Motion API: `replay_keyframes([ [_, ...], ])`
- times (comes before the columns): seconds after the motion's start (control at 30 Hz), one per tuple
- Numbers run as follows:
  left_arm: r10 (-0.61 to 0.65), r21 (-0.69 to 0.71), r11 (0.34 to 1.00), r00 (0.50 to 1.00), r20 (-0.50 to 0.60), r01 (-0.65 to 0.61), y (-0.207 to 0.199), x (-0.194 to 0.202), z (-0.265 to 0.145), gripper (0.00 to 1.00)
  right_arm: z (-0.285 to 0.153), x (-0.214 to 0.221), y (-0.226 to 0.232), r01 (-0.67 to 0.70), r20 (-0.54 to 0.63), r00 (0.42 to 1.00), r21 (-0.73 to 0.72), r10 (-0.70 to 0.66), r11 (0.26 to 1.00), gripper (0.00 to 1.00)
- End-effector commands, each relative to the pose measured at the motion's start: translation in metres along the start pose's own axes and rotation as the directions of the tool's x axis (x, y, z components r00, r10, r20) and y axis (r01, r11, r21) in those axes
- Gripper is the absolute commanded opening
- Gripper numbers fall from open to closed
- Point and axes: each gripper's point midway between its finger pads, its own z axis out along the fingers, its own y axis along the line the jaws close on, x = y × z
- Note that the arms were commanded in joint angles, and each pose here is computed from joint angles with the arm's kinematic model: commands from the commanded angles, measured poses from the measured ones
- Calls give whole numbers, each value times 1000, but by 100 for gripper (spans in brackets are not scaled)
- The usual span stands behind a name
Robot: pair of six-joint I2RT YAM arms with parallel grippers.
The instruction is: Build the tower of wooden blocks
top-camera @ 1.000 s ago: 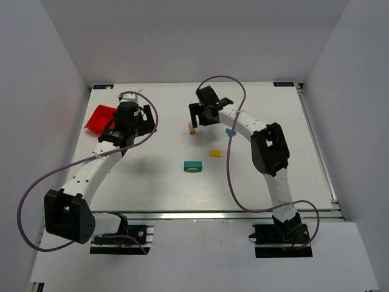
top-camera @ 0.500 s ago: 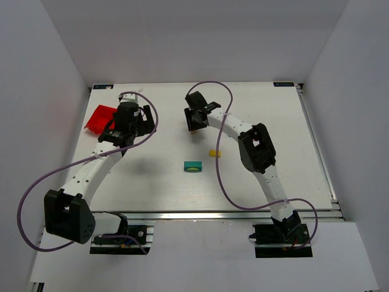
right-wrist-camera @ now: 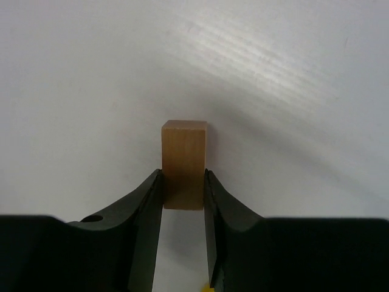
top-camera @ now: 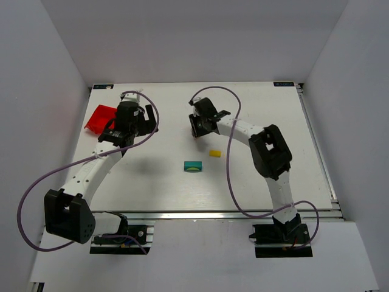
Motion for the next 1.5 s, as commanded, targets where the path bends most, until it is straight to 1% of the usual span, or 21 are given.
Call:
replay_keyframes([
  [0.0, -12, 153, 988, 999, 42, 5, -28, -18, -6, 98, -61, -49, 37, 170, 262, 958, -183, -118, 968, 5],
  [0.03, -16, 218, 976, 999, 41, 6, -40, -18, -9, 98, -97, -76, 52, 268, 412, 898, -229, -156, 936, 5],
  [0.07, -14, 272, 962, 999, 33, 5, -50, -17, -10, 98, -110, -75, 56, 304, 454, 875, -240, -170, 922, 5],
  [0.1, -17, 314, 949, 999, 28, 8, -58, -16, -12, 98, -108, -45, 56, 318, 434, 882, -263, -183, 911, 5],
  [0.13, -20, 391, 920, 1000, 13, 13, -74, -14, -17, 98, -141, -60, 68, 413, 548, 808, -267, -215, 871, 6],
  [0.17, -16, 436, 900, 1000, 6, 11, -84, -13, -21, 98, -150, -57, 69, 430, 574, 791, -272, -214, 861, 6],
  [0.2, -13, 483, 875, 1000, 1, 11, -93, -13, -25, 98, -149, -38, 69, 432, 559, 801, -290, -215, 854, 6],
  [0.23, -25, 535, 845, 1000, 5, 19, -103, -16, -30, 98, -165, -41, 74, 455, 593, 777, -297, -211, 840, 6],
  [0.27, -16, 615, 788, 1000, -18, 24, -118, -11, -40, 98, -169, -41, 75, 461, 602, 770, -297, -211, 836, 6],
  [0.33, -35, 678, 734, 999, -9, 32, -130, -15, -48, 98, -176, -34, 78, 480, 614, 760, -308, -213, 822, 7],
  [0.37, -26, 713, 700, 999, -27, 38, -135, -10, -53, 98, -182, -38, 82, 499, 644, 736, -307, -209, 810, 7],
  [0.6, -8, 803, 590, 995, -97, 83, -152, 5, -62, 98, -199, -41, 93, 549, 716, 668, -292, -202, 783, 7],
  [0.67, -20, 810, 580, 995, -96, 90, -154, 4, -62, 95, -202, -44, 93, 553, 725, 657, -280, -205, 784, 7],
  [0.77, -22, 789, 605, 993, -117, 106, -152, 9, -54, 88, -210, -49, 95, 566, 758, 621, -257, -199, 783, 8],
  [0.87, -19, 784, 611, 992, -123, 109, -152, 11, -49, 87, -212, -50, 96, 570, 767, 610, -249, -199, 783, 8],
  [0.93, -15, 788, 604, 991, -135, 116, -154, 13, -49, 82, -214, -51, 99, 581, 775, 599, -246, -202, 776, 8],
  [1.2, -15, 797, 591, 989, -144, 125, -158, 13, -51, 63, -210, -46, 106, 607, 768, 600, -256, -223, 752, 8],
  [1.33, -13, 804, 581, 989, -150, 130, -160, 14, -53, 46, -208, -47, 106, 606, 764, 600, -243, -235, 757, 8],
  [1.37, -10, 807, 576, 989, -150, 129, -161, 14, -55, 38, -208, -47, 107, 607, 766, 598, -241, -236, 758, 8],
  [1.43, -6, 813, 569, 989, -147, 124, -163, 14, -57, 31, -208, -48, 107, 604, 767, 596, -234, -237, 762, 9],
  [1.47, -5, 816, 565, 990, -144, 122, -163, 13, -58, 22, -209, -50, 107, 603, 770, 593, -230, -236, 764, 9],
])
